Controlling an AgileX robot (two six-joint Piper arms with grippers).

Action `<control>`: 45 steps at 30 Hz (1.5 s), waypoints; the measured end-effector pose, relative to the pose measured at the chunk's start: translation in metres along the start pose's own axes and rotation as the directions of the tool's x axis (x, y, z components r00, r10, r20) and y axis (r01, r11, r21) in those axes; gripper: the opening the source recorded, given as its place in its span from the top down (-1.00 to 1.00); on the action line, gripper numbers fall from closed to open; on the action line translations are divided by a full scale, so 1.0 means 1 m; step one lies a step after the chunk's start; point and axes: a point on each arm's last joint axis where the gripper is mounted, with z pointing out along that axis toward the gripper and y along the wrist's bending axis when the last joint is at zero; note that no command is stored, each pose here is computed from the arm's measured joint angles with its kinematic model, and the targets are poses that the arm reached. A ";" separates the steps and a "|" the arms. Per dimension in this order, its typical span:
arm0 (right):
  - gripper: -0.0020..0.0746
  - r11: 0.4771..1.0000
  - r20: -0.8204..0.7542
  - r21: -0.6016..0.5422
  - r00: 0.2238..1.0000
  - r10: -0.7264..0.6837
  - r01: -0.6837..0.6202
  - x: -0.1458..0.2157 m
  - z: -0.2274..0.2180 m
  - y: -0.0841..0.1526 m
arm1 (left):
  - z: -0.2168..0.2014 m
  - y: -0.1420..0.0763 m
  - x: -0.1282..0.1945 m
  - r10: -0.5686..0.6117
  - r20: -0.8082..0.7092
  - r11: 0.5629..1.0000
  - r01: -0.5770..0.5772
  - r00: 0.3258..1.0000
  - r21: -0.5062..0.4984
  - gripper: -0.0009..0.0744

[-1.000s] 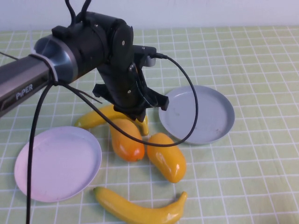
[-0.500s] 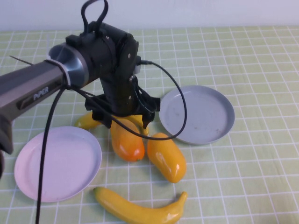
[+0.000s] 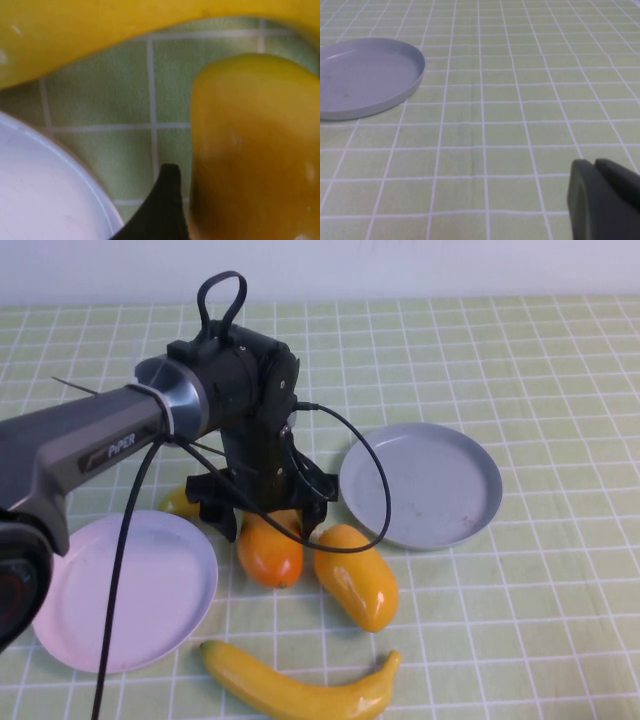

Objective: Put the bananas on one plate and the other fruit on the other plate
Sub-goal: Put one type of fruit in the left plate

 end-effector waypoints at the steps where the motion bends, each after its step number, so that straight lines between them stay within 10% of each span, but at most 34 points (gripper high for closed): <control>1: 0.99 1.000 0.000 0.000 1.000 0.000 0.000 0.000 0.000 0.000 | 0.002 0.001 -0.001 -0.001 -0.003 1.000 0.001 1.000 -0.003 -0.80; 10: 0.99 1.000 0.000 0.000 1.000 0.000 0.000 0.000 0.000 0.000 | 0.005 0.000 -0.002 0.066 0.006 0.998 -0.066 0.998 0.003 -0.46; 25: 0.99 1.000 0.000 0.000 1.000 0.000 0.000 0.000 0.000 0.000 | -0.051 0.006 0.004 0.273 0.110 0.960 -0.278 0.956 0.023 -0.47; 45: 0.99 1.000 0.000 0.000 1.000 0.000 0.000 0.000 0.000 0.000 | -0.032 0.144 0.069 0.094 0.029 0.991 -0.090 0.995 -0.100 -0.47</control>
